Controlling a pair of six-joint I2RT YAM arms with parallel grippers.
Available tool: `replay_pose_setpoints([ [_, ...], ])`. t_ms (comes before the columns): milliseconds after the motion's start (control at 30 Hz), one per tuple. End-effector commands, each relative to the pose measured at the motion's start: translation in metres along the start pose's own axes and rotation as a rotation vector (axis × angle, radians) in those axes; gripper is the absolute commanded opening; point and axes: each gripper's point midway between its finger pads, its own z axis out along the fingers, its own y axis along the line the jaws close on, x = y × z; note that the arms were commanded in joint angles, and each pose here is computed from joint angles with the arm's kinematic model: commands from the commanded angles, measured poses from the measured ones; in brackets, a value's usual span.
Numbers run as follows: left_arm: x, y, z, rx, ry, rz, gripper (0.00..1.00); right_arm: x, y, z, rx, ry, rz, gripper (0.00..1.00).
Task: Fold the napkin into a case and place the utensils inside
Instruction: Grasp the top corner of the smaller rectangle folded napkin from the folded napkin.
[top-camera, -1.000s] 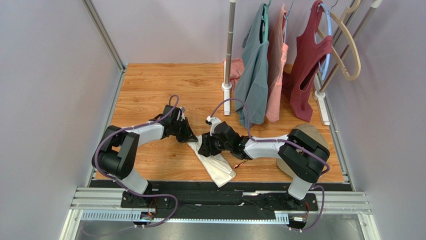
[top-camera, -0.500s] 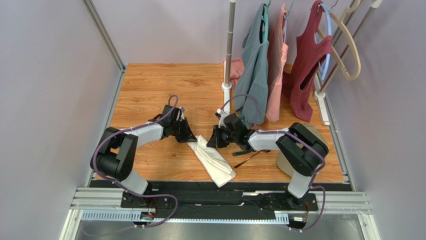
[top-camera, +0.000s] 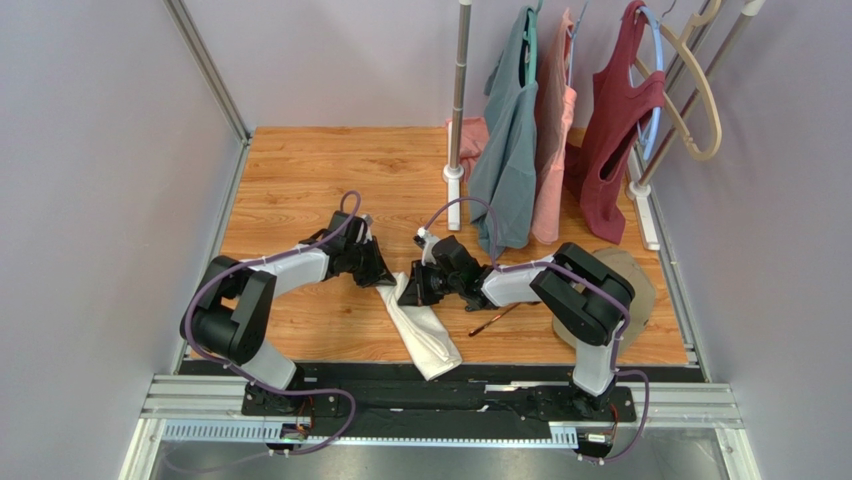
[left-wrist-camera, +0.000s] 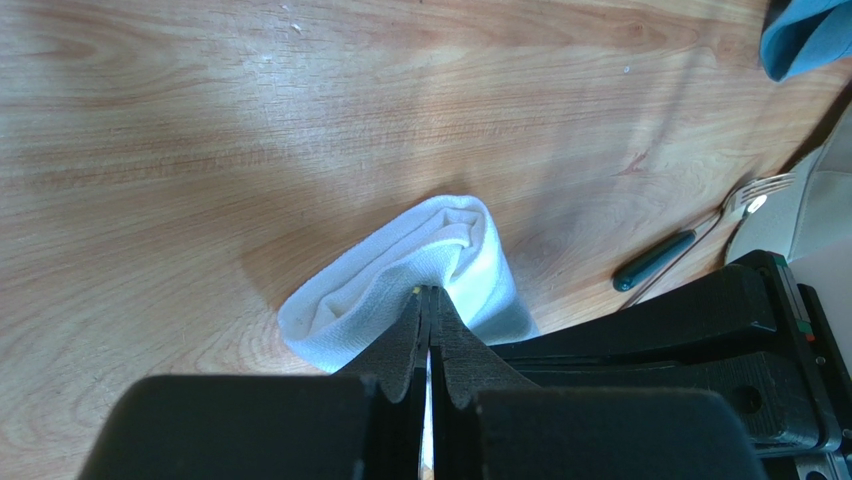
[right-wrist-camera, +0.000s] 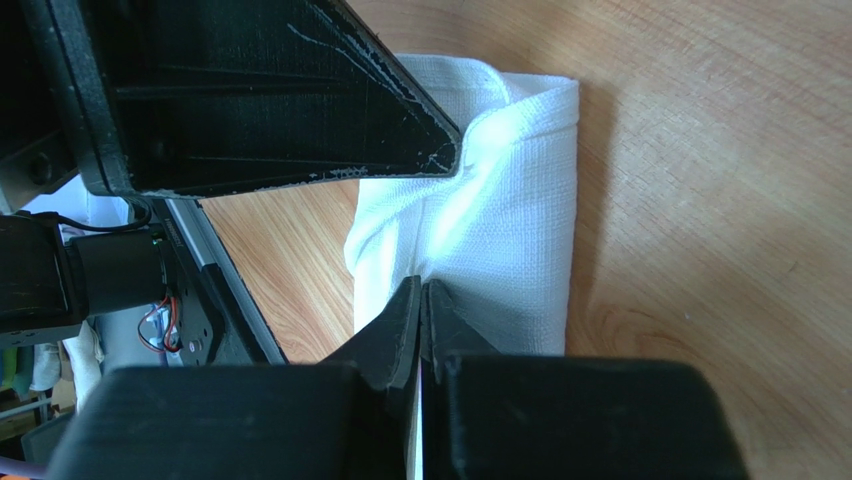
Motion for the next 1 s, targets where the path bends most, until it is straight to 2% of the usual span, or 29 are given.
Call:
replay_pose_setpoints([
  [0,-0.007,-0.019,-0.012,0.039,-0.039,0.034,0.1,-0.004,0.003,0.01,0.001,-0.013,-0.029,0.0],
  [33,-0.008,-0.019,-0.014,0.034,-0.049,0.037,0.19,-0.003,-0.002,0.011,0.018,-0.012,-0.029,0.0],
  [133,-0.016,-0.017,-0.034,-0.025,-0.107,0.066,0.28,0.0,-0.013,0.013,0.058,-0.013,-0.033,0.0],
  [167,-0.013,-0.013,-0.041,-0.057,-0.103,0.069,0.38,0.001,-0.014,0.013,0.063,-0.014,-0.035,0.0],
  [233,-0.017,-0.008,-0.055,-0.106,-0.139,0.096,0.48,0.0,-0.016,0.011,0.07,-0.016,-0.039,0.0],
  [300,-0.011,-0.001,-0.06,-0.131,-0.125,0.108,0.46,-0.002,-0.016,0.009,0.077,-0.027,-0.042,0.0],
  [367,-0.003,-0.001,-0.058,-0.111,-0.101,0.124,0.36,-0.004,-0.016,0.008,0.082,-0.028,-0.063,0.0],
  [400,-0.001,-0.002,-0.057,-0.101,-0.095,0.136,0.29,-0.005,-0.016,0.009,0.078,-0.025,-0.073,0.0],
  [433,0.002,-0.009,-0.055,-0.06,-0.079,0.143,0.15,-0.002,-0.019,0.011,0.08,-0.015,-0.08,0.0],
  [533,0.0,-0.02,-0.05,0.019,-0.104,0.136,0.09,-0.008,-0.02,0.018,0.058,-0.002,-0.113,0.0],
  [600,-0.005,-0.016,-0.047,-0.017,-0.113,0.097,0.01,-0.014,-0.028,0.026,0.072,0.011,-0.148,0.0],
  [700,-0.02,-0.011,-0.055,-0.082,-0.192,0.063,0.02,-0.028,-0.032,0.038,0.093,0.012,-0.19,0.0],
  [833,-0.049,-0.016,-0.066,-0.134,-0.27,0.079,0.21,-0.043,-0.036,0.045,0.132,0.024,-0.239,0.0],
  [867,-0.045,-0.009,-0.065,-0.179,-0.234,0.084,0.23,-0.045,-0.036,0.044,0.132,0.023,-0.24,0.0],
  [900,-0.044,-0.002,-0.058,-0.219,-0.195,0.11,0.18,-0.047,-0.034,0.043,0.127,0.022,-0.242,0.0],
  [967,-0.053,-0.005,-0.056,-0.228,-0.19,0.127,0.08,-0.05,-0.033,0.04,0.124,0.018,-0.241,0.0],
])
